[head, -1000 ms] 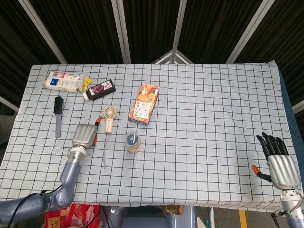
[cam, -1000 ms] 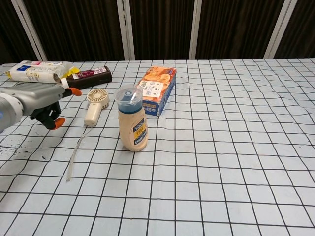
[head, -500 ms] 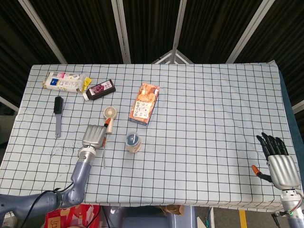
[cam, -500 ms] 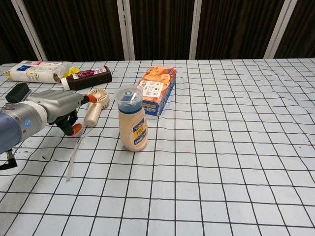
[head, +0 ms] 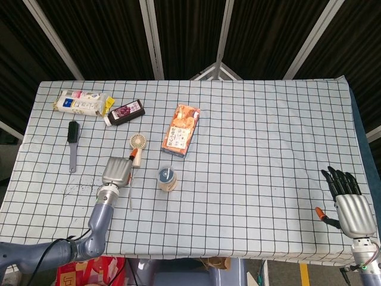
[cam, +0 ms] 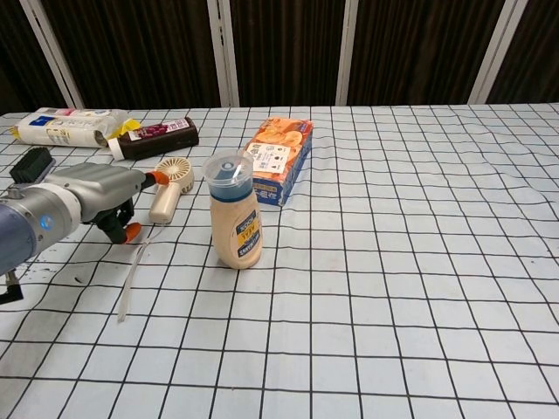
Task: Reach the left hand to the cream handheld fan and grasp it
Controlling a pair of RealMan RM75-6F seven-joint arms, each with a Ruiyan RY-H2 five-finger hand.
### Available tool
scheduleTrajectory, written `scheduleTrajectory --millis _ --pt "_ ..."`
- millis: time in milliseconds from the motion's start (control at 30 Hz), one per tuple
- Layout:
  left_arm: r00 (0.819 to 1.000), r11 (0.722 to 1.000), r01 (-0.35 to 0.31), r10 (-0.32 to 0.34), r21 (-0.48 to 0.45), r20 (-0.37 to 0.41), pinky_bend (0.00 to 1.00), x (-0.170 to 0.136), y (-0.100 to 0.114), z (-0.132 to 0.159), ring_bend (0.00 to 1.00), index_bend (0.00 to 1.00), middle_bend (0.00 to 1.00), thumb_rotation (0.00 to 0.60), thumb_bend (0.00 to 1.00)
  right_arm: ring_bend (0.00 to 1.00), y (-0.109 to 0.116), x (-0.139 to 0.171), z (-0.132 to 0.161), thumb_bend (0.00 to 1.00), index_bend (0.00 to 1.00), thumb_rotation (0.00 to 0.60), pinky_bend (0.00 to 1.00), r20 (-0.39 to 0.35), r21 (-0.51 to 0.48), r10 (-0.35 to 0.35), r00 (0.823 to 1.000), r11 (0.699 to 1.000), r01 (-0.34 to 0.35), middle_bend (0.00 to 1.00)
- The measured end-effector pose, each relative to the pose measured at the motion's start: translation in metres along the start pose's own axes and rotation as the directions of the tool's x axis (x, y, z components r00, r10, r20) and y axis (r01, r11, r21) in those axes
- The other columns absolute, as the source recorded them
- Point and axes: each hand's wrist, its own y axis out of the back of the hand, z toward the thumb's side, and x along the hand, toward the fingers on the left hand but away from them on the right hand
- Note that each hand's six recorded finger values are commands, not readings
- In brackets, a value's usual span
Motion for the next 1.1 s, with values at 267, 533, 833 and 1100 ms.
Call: scheduleTrajectory --millis 267,533,833,1100 --pt "0.999 0.999 0.029 -0.029 0.022 -0.015 0.7 0.0 -0.011 -0.003 0.68 0.03 0.81 0.6 0.67 0.0 0.0 0.0 0.0 0.28 0.0 0.6 0.0 -0.001 -0.003 0.001 1.0 1.0 -0.001 0.0" --pt "0.998 0.997 0.063 -0.063 0.035 -0.007 0.7 0.0 -0.023 0.0 0.68 0.07 0.81 0.6 0.69 0.0 0.0 0.0 0.0 0.28 0.0 0.6 0.0 0.0 -0.002 0.0 1.0 1.0 0.0 0.0" --pt "0.998 0.998 0.056 -0.056 0.017 -0.014 0.69 -0.001 -0.02 -0.002 0.64 0.05 0.77 0.6 0.69 0.0 0.0 0.0 0.0 0.28 0.0 0.6 0.0 -0.001 -0.004 0.0 1.0 1.0 0.0 0.0" --pt "0.997 0.996 -0.075 0.074 -0.054 -0.018 0.47 -0.006 0.013 -0.009 0.35 0.0 0.39 0.6 0.5 0.0 0.0 0.0 0.0 0.28 0.0 0.6 0.0 -0.001 0.001 -0.002 1.0 1.0 0.002 0.0"
